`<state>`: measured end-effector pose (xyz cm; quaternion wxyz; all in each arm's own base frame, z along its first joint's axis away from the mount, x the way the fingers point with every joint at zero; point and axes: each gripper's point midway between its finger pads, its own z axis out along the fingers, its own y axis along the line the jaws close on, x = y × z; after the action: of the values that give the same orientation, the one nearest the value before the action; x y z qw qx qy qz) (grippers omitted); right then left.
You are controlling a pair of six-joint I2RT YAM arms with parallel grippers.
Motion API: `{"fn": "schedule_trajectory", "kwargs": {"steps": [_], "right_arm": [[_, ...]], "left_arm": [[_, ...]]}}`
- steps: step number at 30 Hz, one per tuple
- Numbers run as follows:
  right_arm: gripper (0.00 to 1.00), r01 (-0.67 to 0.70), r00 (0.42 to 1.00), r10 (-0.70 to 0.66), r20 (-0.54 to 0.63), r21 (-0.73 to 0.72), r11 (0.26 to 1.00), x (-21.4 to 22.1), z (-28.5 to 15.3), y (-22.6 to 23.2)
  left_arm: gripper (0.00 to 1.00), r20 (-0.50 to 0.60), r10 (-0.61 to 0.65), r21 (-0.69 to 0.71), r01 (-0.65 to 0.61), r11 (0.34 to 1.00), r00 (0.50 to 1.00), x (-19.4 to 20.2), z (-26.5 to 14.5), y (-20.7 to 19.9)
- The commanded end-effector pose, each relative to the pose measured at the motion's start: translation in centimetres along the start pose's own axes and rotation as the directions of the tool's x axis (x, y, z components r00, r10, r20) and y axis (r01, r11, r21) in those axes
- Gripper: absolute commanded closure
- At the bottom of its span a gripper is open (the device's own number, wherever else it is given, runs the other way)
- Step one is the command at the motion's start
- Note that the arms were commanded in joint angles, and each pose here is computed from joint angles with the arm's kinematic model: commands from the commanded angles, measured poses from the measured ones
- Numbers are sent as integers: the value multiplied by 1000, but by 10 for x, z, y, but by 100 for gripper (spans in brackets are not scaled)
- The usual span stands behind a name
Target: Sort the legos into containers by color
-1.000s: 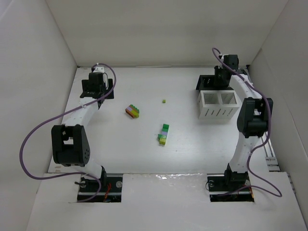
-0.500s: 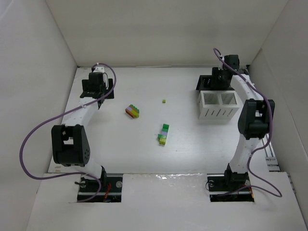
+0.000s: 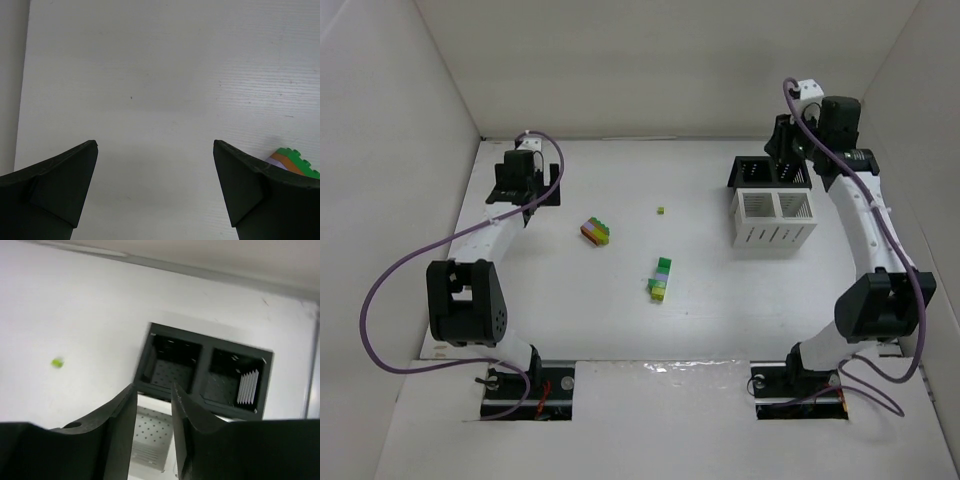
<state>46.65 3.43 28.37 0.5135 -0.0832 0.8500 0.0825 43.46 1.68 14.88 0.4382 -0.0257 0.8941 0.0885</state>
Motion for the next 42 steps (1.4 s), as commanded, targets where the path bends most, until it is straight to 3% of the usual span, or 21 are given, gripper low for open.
{"fn": "schedule_trajectory", "kwargs": {"steps": [1,3,4,5,7,9,12,15,19,27,33,37,42], "right_arm": [[63,205,979,-191,75,-324,924,-12,-5,67],[67,252,961,-276,12,-451,856,13,6,88],[67,272,952,-302,37,-550,789,16,4,112],[68,310,941,-331,73,-579,754,6,3,124],[68,356,900,-434,48,-659,663,34,17,141],[71,454,825,-555,106,-709,540,47,33,169],[77,503,748,-658,91,-725,471,69,50,195],[75,513,688,-723,60,-745,426,100,75,213],[73,524,660,-749,60,-751,402,119,97,229],[62,530,625,-780,25,-747,401,149,128,233],[58,562,618,-785,46,-725,399,145,142,237],[63,547,622,-770,142,-782,298,151,137,247],[64,544,599,-781,175,-805,237,161,141,245]], "left_arm": [[0,119,35,119,-49,992,992,-35,-21,-16],[0,134,43,144,-63,988,990,-37,-24,-19],[0,136,54,143,-73,987,989,-37,-24,-19],[0,136,54,143,-73,987,989,-37,-24,-19],[0,114,68,115,-81,990,991,-31,-21,-14],[0,113,68,103,-80,991,991,-31,-21,-12],[0,119,66,78,-76,994,991,-34,-23,-7],[0,101,81,53,-86,995,992,-22,-24,-2],[0,94,82,44,-87,995,992,-14,-26,0],[0,59,75,39,-77,996,995,0,-20,3],[0,39,64,34,-65,997,997,4,-10,4],[0,47,33,41,-35,999,998,-4,-6,7],[0,48,13,42,-15,999,999,-6,-1,6]]}}
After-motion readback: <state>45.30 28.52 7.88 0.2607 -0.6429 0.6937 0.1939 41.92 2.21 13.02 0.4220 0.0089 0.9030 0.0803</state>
